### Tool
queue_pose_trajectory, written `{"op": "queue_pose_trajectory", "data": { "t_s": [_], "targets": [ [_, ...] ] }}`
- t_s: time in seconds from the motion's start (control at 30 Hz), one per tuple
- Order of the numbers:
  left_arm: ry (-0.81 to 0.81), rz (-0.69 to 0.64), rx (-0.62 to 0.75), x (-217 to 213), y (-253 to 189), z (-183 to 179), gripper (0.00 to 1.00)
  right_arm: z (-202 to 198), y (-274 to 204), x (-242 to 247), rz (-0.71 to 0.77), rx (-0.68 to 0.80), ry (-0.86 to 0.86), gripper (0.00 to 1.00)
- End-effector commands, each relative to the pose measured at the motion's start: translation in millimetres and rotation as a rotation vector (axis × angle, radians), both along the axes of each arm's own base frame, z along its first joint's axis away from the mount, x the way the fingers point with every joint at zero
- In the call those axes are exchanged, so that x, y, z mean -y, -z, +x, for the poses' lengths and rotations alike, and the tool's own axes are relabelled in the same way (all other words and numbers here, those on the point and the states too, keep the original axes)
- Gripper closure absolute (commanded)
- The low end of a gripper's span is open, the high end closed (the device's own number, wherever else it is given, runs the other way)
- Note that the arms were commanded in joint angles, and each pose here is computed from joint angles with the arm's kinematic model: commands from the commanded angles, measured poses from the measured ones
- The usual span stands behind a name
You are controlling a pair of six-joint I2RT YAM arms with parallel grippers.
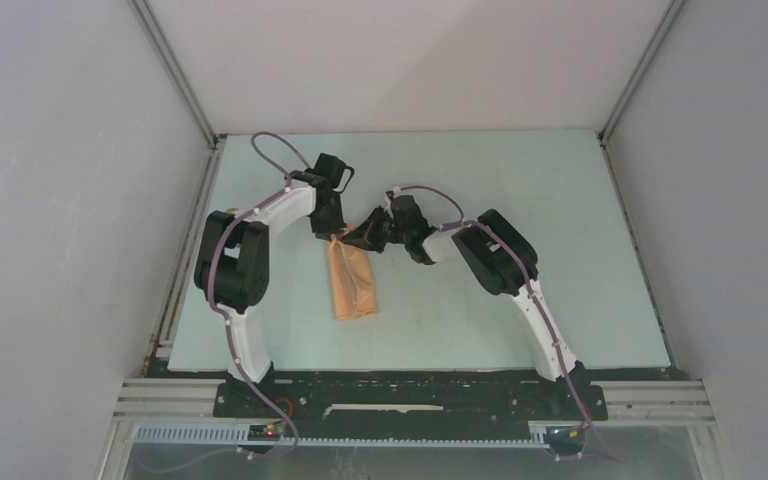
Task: Fold the napkin into a case and place the utensils inside
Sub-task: Grasp the top corner of the smaller rectangle folded napkin from the folded napkin.
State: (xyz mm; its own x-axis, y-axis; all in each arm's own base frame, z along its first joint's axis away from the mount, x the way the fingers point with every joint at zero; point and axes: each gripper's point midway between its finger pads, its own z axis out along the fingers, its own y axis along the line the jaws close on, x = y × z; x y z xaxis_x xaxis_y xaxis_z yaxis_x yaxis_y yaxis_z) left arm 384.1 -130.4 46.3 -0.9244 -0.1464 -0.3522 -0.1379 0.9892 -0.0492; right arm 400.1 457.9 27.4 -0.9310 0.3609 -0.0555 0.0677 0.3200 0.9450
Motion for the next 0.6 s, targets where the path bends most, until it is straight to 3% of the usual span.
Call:
{"op": "queue_pose_trajectory", "data": {
  "t_s": [0.0,0.27,0.37,0.57],
  "targets": [
    [0.018,0.032,0.016,-0.2,-5.4,9.8,0.72,1.8,-22.3,1.3,0.023,0.057,-0.005,1.00],
    [0.019,0.104,0.009,-6.8,-0.6,14.4,0.77,-0.1,-21.0,0.3,0.023,0.052,-0.007,1.00],
    [0.030,0.129,0.028,-4.8,-5.4,15.5,0.70,-0.2,-19.0,0.8,0.020,0.049,-0.004,1.00],
    [0.039,0.157,0.032,-0.9,-6.4,19.4,0.68,-0.5,-17.5,1.0,0.020,0.045,-0.004,1.00]
  ]
}}
